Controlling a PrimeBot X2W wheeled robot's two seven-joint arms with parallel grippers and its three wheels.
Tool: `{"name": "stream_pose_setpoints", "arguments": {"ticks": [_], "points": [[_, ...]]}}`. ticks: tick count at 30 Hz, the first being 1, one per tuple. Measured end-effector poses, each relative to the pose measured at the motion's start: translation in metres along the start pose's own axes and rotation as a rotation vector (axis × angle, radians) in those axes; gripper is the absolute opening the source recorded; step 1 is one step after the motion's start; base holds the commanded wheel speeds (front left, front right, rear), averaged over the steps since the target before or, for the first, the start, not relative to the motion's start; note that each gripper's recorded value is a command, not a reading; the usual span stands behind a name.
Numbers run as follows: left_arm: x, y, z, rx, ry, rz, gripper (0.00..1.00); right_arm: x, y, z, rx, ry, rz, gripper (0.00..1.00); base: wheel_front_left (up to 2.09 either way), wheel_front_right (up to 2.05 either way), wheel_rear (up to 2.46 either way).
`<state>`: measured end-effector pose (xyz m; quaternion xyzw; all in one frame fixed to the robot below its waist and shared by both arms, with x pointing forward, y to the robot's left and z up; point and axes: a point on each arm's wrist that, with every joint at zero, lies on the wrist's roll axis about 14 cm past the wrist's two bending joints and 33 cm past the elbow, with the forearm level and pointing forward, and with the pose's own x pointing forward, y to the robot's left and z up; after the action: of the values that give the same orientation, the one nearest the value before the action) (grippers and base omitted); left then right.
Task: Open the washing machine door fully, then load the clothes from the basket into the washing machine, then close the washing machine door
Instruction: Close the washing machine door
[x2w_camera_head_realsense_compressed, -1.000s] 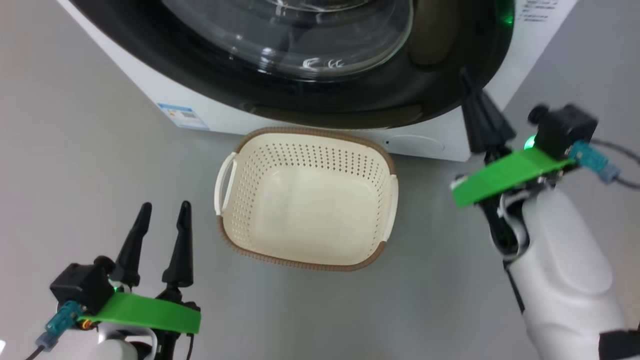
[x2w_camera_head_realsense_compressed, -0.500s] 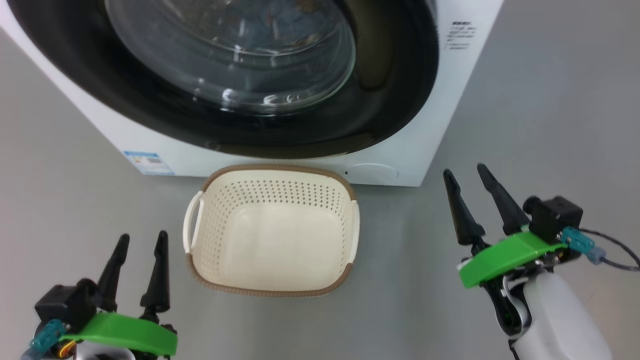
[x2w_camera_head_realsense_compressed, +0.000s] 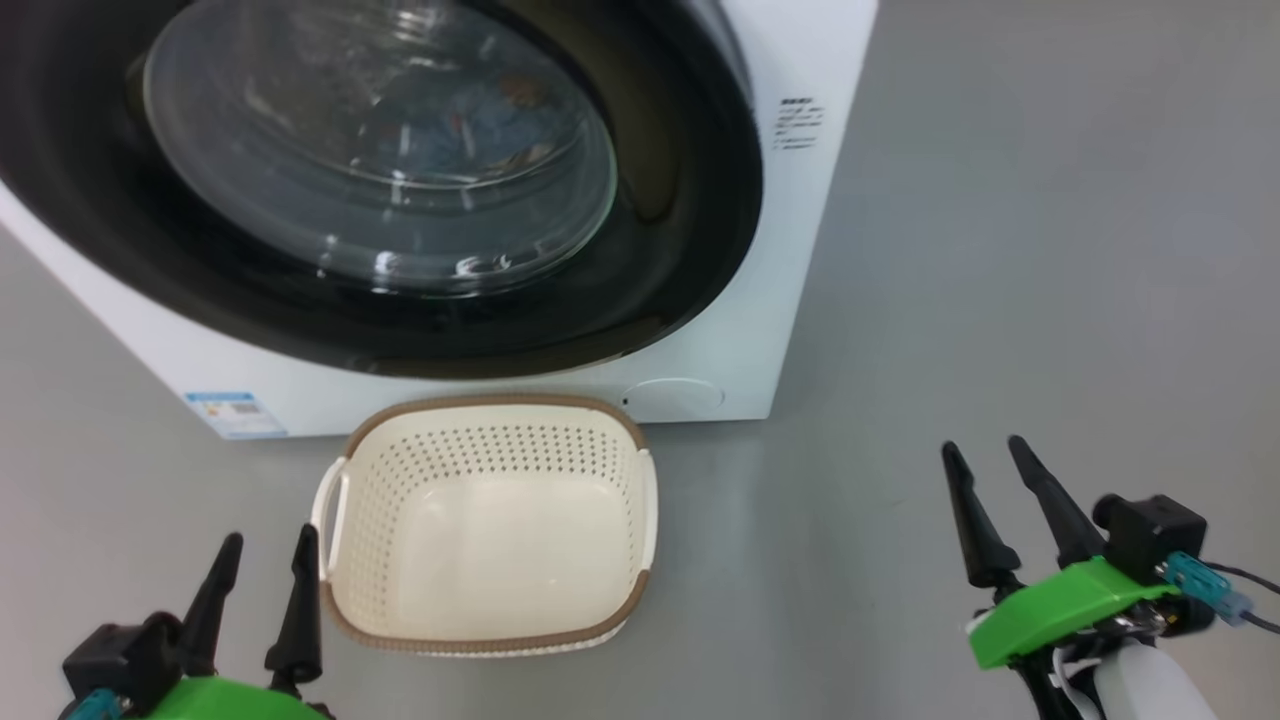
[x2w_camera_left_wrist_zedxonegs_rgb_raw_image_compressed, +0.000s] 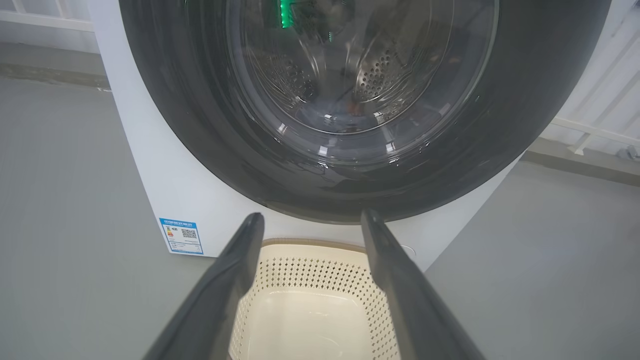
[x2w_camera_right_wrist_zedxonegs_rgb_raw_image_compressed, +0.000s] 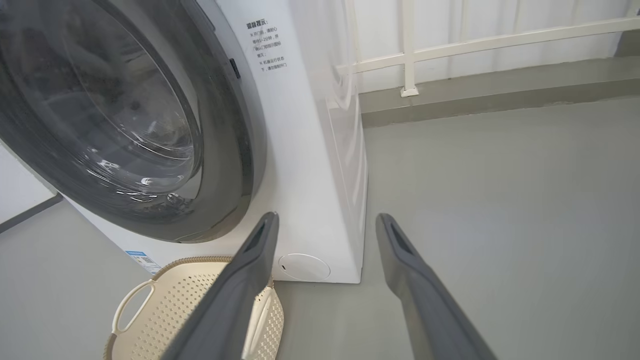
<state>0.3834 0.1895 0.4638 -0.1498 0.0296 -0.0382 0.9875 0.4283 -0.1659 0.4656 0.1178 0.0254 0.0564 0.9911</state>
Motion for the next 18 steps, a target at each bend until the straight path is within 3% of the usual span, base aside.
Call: {"name": "stream_pose_setpoints", "arguments": {"ticks": [18], "points": [[-0.008, -0.01, -0.004, -0.02, 0.011, -0.03, 1.0, -0.042, -0.043, 0.014, -0.02, -0.032, -0.123, 1.0, 0.0, 0.0, 0.0]]}}
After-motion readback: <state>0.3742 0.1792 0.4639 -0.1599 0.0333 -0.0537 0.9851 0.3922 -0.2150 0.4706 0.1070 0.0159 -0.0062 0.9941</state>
